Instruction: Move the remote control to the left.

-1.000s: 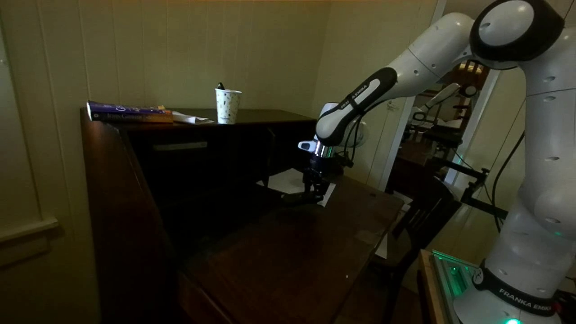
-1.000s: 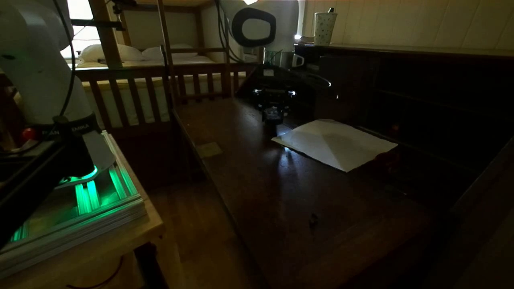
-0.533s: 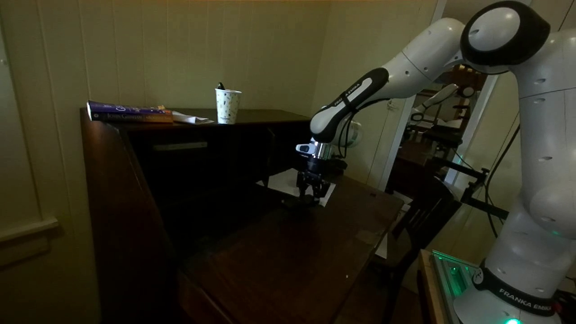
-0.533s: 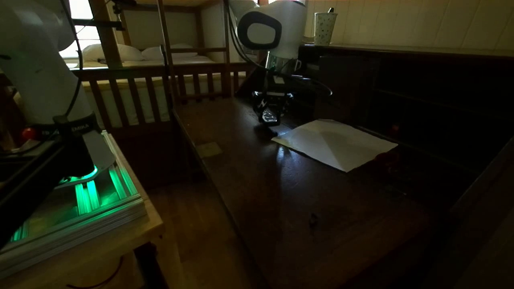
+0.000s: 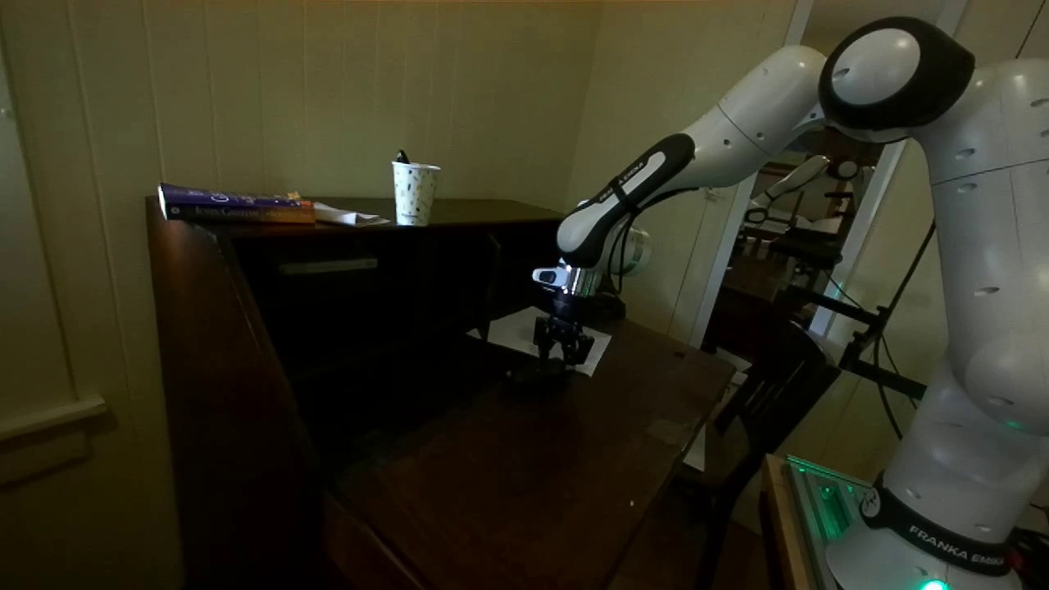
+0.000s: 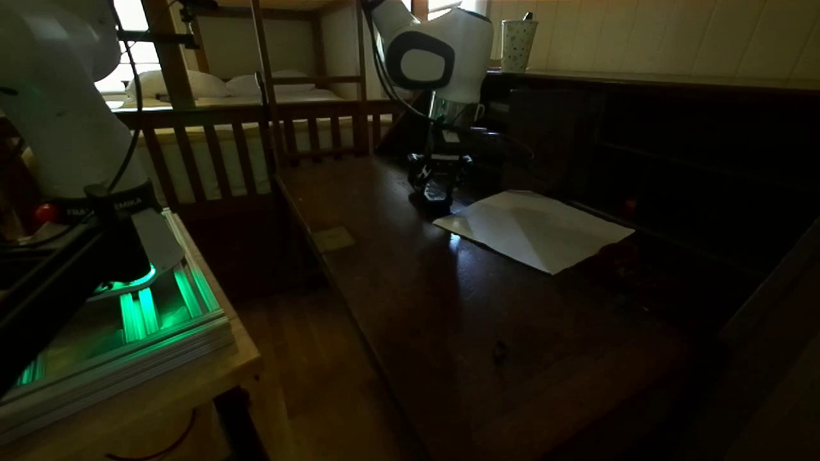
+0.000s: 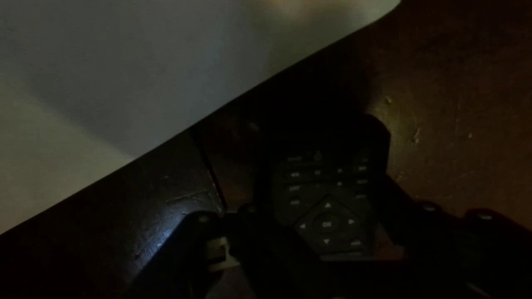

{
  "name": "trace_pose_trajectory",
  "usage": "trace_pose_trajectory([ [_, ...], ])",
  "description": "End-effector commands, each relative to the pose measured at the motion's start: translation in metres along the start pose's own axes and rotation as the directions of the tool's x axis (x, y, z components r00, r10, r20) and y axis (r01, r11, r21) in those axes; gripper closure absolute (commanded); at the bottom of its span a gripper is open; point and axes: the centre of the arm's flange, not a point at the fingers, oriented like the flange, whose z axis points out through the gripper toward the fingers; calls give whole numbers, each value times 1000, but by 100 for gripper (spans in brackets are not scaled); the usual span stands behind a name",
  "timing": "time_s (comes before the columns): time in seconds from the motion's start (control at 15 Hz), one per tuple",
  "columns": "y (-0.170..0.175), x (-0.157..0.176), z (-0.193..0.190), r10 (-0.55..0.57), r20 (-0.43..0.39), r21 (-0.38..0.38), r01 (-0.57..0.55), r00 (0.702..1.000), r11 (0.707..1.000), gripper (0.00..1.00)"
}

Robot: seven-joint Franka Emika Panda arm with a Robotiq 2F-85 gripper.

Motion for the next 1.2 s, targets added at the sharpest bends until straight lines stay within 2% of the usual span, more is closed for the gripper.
trace_pose_trajectory([
  [0.0, 9, 5, -2, -8, -13, -14, 8, 1000, 1000, 9],
  [0.07, 9, 5, -8, -6, -15, -16, 6, 1000, 1000, 8],
  [0.13, 8, 6, -15, -4, -17, -13, 3, 1000, 1000, 2],
  [0.33, -5, 4, -62, 110, 12, -6, -110, 994, 994, 0],
  [0.47, -16, -11, -110, 225, 21, -62, -223, 974, 973, 0],
  [0.53, -19, -18, -133, 284, -17, -88, -284, 959, 955, 0],
  [0.67, -29, -44, -178, 371, -35, -166, -371, 928, 914, 0],
  [0.8, -42, -71, -225, 461, -57, -229, -461, 885, 857, 0],
  [0.93, -66, -94, -269, 551, -71, -282, -547, 831, 788, 0],
  [1.07, -92, -115, -311, 640, -92, -311, -633, 762, 709, 0],
  [1.13, -54, -113, -278, 573, -82, -298, -569, 815, 766, 0],
])
